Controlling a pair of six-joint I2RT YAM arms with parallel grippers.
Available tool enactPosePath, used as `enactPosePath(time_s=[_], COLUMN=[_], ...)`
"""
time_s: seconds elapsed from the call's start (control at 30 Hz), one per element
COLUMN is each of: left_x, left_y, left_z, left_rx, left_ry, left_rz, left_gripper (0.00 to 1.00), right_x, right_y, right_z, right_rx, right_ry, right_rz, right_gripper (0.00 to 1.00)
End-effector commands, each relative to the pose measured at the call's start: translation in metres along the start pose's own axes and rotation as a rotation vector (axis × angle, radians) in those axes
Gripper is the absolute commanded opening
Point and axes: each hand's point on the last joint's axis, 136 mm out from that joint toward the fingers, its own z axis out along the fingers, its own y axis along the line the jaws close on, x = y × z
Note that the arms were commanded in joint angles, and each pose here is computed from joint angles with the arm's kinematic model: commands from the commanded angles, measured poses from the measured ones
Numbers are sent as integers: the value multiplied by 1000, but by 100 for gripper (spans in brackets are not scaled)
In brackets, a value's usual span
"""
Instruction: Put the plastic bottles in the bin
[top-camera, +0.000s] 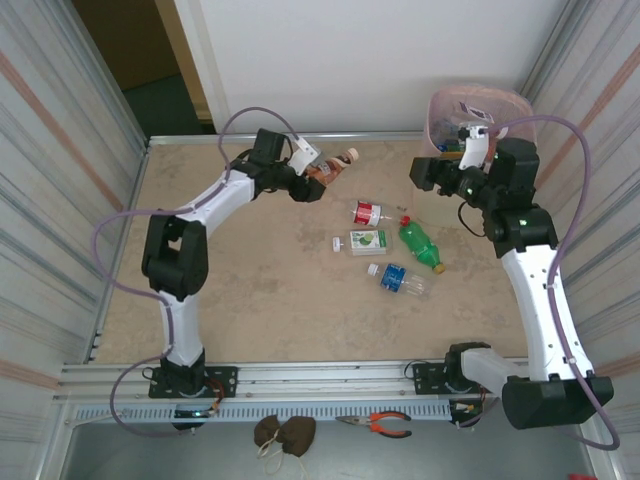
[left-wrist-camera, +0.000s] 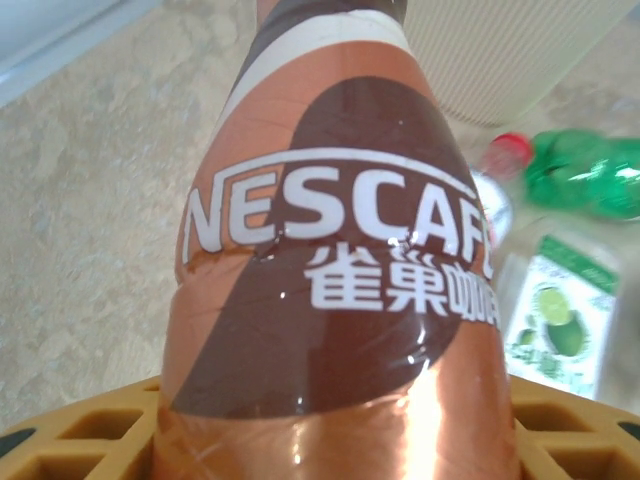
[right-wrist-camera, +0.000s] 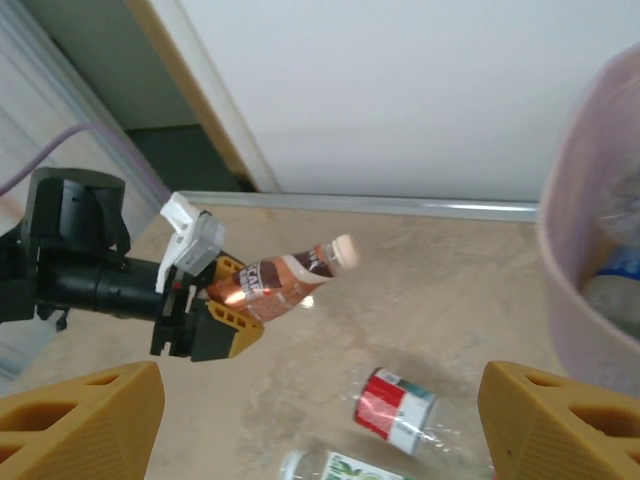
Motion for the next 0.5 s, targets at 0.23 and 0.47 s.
enactPosePath(time_s=[0.23,0.47], left_x=[-87,-108], left_y=[-71,-120], left_z=[-78,-113], left_rx=[208,300], left_ry=[-402,-511], left_rz=[25,116], left_gripper=[49,48], right_x=[-11,-33], right_y=[60,84], right_z=[12,13], right_rx=[-247,-339], right_ry=[-60,-91], right_rz=[191,351], right_gripper=[80,77])
